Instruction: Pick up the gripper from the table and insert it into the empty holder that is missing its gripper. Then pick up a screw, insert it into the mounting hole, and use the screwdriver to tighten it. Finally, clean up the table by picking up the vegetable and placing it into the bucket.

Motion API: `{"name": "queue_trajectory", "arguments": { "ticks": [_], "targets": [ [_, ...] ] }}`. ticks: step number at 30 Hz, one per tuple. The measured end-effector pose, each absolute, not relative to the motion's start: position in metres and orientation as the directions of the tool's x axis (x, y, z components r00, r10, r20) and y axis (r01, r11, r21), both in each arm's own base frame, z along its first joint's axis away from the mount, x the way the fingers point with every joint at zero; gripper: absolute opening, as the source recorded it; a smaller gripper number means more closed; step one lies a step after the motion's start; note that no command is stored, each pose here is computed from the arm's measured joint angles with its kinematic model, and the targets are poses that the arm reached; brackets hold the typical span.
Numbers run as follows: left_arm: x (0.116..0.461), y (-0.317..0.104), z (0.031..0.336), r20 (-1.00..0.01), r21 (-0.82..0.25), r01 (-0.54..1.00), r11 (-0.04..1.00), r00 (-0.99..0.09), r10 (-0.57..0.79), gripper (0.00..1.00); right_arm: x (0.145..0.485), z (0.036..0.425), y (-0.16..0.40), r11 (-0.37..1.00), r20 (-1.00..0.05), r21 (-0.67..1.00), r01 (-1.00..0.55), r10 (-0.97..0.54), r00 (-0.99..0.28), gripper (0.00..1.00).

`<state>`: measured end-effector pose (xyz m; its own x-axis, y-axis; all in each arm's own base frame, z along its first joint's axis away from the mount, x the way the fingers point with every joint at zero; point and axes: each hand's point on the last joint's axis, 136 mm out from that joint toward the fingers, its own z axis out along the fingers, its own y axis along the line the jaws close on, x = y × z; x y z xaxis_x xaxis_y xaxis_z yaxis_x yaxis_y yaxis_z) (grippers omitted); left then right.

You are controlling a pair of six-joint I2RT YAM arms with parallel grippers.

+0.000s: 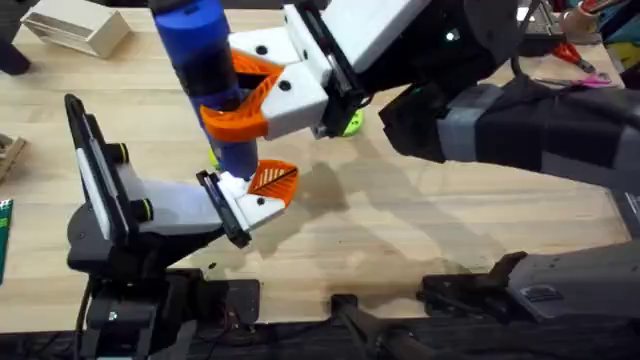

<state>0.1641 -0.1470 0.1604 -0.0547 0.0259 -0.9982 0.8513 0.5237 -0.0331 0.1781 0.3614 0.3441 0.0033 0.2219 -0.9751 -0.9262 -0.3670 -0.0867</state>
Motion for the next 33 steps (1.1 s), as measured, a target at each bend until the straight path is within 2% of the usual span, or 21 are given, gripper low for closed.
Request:
{"name": "queue_trajectory", "arguments": {
  "ticks": [33],
  "targets": [
    [0.1641, -0.1470, 0.1604, -0.998, -0.033, 0.851, 0.524, -0.055, 0.026, 0.011, 0.1782, 0.3403, 0.3640, -0.367, -0.977, -0.085, -0.926, 0.212, 0.006, 0.029]
  ]
}}
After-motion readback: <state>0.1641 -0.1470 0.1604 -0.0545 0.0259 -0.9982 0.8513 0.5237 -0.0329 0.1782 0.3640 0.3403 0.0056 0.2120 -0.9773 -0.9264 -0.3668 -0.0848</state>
